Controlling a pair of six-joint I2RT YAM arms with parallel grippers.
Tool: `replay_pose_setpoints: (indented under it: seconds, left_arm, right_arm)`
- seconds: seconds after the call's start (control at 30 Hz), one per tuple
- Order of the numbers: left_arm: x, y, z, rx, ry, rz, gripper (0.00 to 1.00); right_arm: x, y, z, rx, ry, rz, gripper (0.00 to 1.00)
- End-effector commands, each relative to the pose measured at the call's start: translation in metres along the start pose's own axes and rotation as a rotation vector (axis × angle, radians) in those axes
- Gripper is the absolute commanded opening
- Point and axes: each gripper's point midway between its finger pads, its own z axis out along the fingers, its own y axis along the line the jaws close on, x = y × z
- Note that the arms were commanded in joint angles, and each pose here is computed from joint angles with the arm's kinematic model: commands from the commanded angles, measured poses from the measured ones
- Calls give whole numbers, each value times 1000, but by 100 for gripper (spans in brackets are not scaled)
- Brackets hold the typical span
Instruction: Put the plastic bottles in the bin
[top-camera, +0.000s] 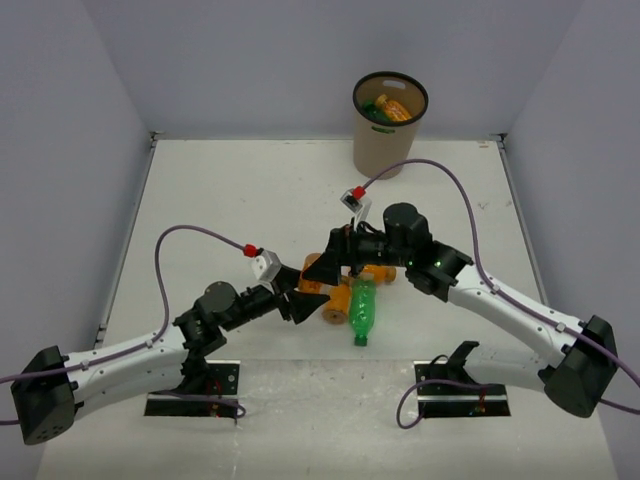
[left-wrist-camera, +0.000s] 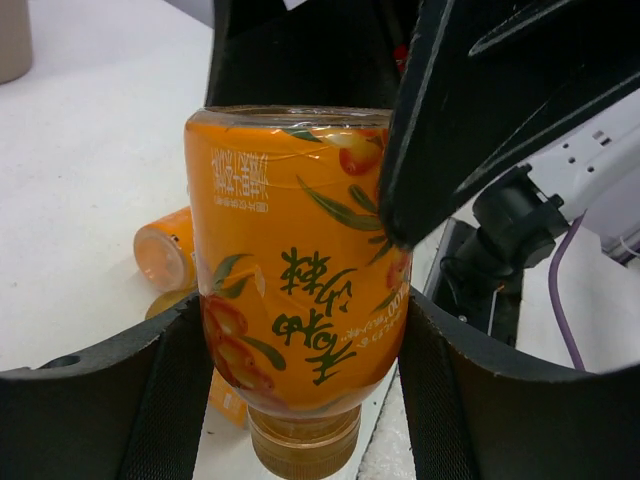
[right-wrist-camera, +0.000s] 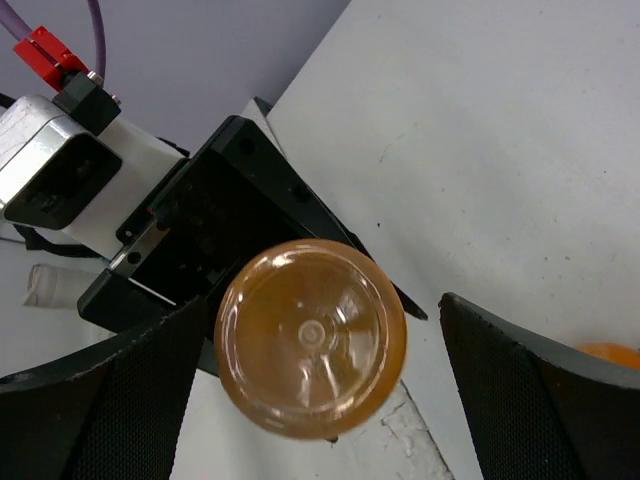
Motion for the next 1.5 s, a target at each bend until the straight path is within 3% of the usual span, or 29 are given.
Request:
replay_pose_setpoints:
  seconds: [0.0, 0.1, 0.23, 0.37, 0.4, 0.43, 0.47, 0.5, 0.57, 0.6, 0.63, 0.7, 0.77, 0.8, 0.87, 0.9, 0.97, 1.0, 1.03, 1.1, 1.13, 1.23, 1.27, 1.3, 1.33, 1.37, 1.4, 1.47]
  left_arm:
    - [-15, -25, 3, 137, -54, 35, 0]
    - [-13, -18, 4, 97, -47, 31, 0]
    - [-15, -5, 5, 19, -47, 22, 0]
    - [-14, 11, 8, -76, -27, 15, 0]
    - [-17, 10, 10, -76, -27, 16, 0]
    - [-16, 11, 11, -77, -19, 18, 0]
    - [-16, 9, 12, -74, -18, 14, 4]
    - [-18, 8, 12, -70, -20, 18, 31]
    - [-22, 8, 12, -76, -27, 13, 86]
    - [-23, 8, 11, -74, -31, 19, 97]
    - [-26, 14, 9, -113, -39, 15, 100]
    - [-35, 19, 8, -160, -46, 6, 100]
    - [-45, 38, 3, -308, -34, -31, 100]
    - [-33, 62, -10, -460, 29, -36, 100]
    - [-50, 70, -21, -583, 44, -78, 100]
    - [-35, 85, -40, -696, 141, -56, 100]
    - [-58, 80, -47, -746, 153, -69, 100]
    - [-48, 86, -59, -800, 235, -45, 100]
    - [-61, 82, -60, -803, 231, -44, 100]
    - [-58, 84, -69, -836, 284, -20, 100]
    - [-59, 84, -70, -836, 289, -12, 100]
    - [-50, 87, -75, -842, 321, 9, 100]
    - [-45, 88, -75, -837, 332, 6, 100]
    - [-42, 86, -73, -820, 335, -2, 100]
    - [-33, 88, -74, -820, 352, -3, 100]
    - [-30, 87, -72, -807, 349, -9, 100]
    - [-27, 86, -71, -797, 355, -17, 100]
    - [-22, 87, -70, -798, 365, -22, 100]
  right_arm:
    - [-10, 18, 11, -29, -11, -55, 99]
    - [-5, 15, 13, -1, 1, -62, 98]
    - [-4, 3, 9, 71, -19, -66, 81]
    - [-2, 0, 6, 96, -19, -83, 79]
    - [-1, 1, 7, 86, -12, -87, 69]
    - [0, 2, 8, 79, -5, -91, 38]
    - [-2, 3, 10, 70, -10, -97, 19]
    - [-1, 3, 13, 63, -1, -96, 1]
    - [-5, 4, 16, 54, -9, -107, 0]
    - [-7, 2, 17, 58, -16, -106, 0]
    - [-16, -2, 18, 86, -45, -111, 0]
    - [-28, -11, 17, 132, -74, -112, 0]
    - [-67, -33, 2, 269, -172, -116, 0]
    - [-98, -39, -12, 340, -257, -127, 0]
    - [-138, -67, -45, 469, -356, -126, 0]
    - [-165, -69, -59, 513, -424, -140, 0]
    - [-208, -103, -101, 695, -553, -140, 0]
    - [-236, -99, -117, 722, -626, -153, 0]
    - [-252, -133, -129, 822, -649, -127, 0]
    - [-300, -130, -148, 859, -748, -165, 0]
    - [-313, -165, -146, 924, -734, -157, 0]
    - [-375, -168, -169, 952, -839, -190, 0]
    - [-381, -204, -156, 993, -808, -164, 0]
    - [-414, -182, -171, 973, -896, -198, 0]
    - [-420, -196, -174, 1004, -881, -200, 0]
    - [-420, -234, -149, 1004, -815, -199, 0]
    - [-442, -217, -155, 974, -866, -240, 0]
    - [-436, -254, -133, 986, -800, -243, 3]
